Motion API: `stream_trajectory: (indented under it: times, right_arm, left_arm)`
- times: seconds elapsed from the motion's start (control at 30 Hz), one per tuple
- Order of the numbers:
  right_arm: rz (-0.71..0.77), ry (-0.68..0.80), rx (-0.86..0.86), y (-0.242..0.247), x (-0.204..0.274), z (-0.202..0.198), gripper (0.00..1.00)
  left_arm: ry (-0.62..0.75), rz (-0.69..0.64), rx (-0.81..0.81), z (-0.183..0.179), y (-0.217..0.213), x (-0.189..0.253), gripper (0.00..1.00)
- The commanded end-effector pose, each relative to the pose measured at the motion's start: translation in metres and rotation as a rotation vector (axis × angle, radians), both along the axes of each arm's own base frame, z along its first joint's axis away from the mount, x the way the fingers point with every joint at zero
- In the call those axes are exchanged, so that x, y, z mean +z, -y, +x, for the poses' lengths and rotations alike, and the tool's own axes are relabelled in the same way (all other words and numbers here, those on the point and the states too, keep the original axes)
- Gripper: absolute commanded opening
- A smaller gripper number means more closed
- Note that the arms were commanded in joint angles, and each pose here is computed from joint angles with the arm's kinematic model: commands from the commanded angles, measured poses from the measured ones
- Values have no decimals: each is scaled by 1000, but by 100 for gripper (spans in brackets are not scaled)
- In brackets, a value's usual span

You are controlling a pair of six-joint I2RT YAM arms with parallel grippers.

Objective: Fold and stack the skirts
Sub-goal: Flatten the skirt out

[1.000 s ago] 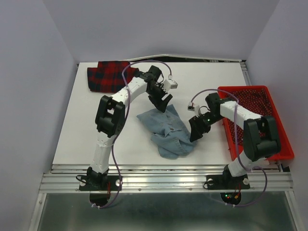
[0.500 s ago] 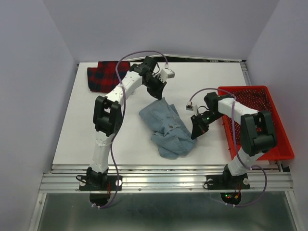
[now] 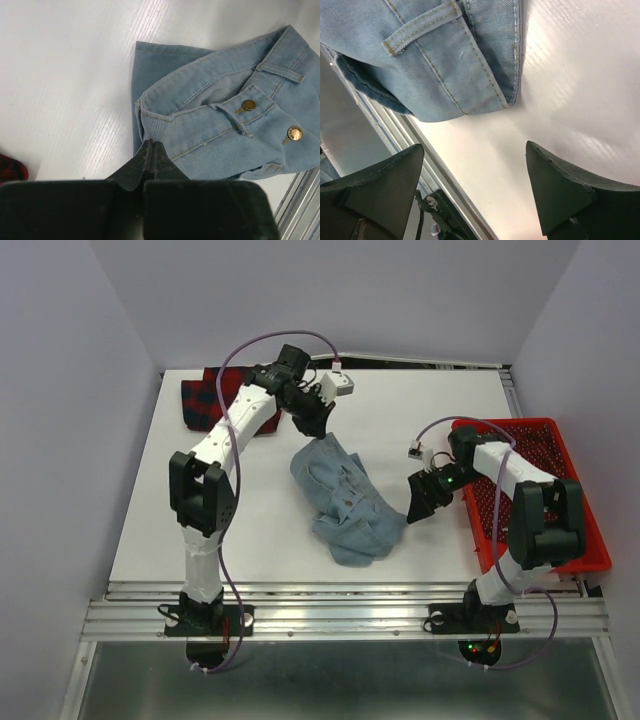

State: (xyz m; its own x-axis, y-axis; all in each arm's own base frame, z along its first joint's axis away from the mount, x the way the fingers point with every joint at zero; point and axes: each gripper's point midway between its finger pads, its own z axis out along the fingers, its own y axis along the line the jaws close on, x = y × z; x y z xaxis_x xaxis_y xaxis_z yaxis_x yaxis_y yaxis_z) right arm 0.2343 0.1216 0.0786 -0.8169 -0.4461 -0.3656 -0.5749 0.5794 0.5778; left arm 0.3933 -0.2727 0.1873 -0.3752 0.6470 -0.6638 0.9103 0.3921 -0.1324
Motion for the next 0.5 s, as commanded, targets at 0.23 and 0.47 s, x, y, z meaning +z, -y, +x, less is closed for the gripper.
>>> stream_trajectory:
  times: [0.23,0.47]
  right_arm:
    - [87,-114,-82,-18,-28,25,80]
    - [135,-233,-142,-29,-51,31,56]
  left_arm:
    - [71,14,-27,-9,-11,15,0]
    - [66,15,30,-1,-14,14,0]
